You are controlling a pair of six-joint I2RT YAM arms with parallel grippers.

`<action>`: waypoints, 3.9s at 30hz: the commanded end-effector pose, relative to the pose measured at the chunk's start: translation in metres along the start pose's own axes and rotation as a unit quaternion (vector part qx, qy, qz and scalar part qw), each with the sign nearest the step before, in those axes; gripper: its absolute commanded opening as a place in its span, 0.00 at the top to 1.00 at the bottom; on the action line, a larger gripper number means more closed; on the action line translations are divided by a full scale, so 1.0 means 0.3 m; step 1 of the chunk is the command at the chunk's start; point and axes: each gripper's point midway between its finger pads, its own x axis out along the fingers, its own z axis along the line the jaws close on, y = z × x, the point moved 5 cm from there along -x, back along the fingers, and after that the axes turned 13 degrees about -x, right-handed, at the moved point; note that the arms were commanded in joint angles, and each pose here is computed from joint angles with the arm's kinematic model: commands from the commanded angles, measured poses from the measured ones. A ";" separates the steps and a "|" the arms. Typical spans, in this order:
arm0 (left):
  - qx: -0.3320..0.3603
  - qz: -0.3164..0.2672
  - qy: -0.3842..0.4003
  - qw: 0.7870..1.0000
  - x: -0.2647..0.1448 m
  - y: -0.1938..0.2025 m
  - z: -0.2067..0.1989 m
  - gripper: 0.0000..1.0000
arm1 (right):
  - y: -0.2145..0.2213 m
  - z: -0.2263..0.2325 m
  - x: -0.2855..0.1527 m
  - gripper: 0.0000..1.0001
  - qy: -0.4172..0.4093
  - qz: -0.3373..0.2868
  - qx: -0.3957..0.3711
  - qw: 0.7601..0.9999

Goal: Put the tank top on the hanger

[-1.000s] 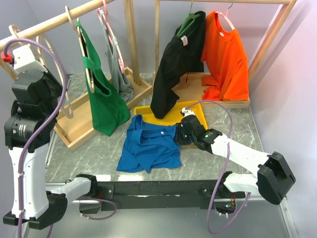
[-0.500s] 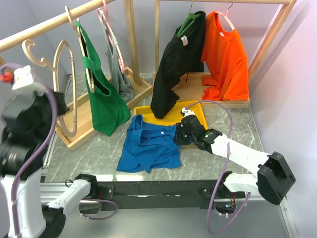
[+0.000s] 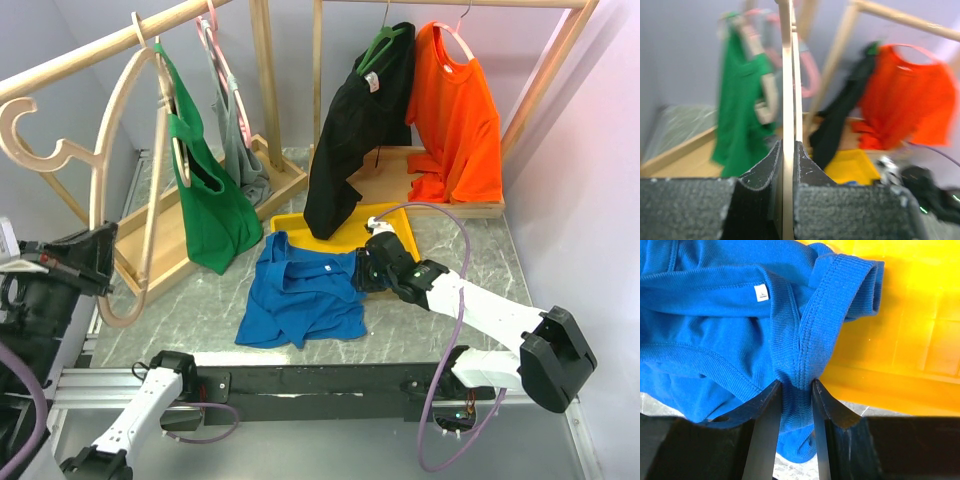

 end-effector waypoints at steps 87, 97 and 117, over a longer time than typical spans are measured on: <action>0.114 0.488 0.250 0.828 0.153 0.928 -0.087 0.99 | -0.223 -0.042 -0.155 0.93 0.068 -0.104 0.016 0.992; 0.118 0.453 0.347 0.813 0.232 1.042 -0.182 0.99 | -0.272 -0.043 -0.290 0.93 0.063 -0.152 0.018 0.986; 0.107 0.349 0.451 0.814 0.306 1.176 -0.244 0.99 | -0.277 -0.007 -0.370 0.92 0.026 -0.172 0.017 0.985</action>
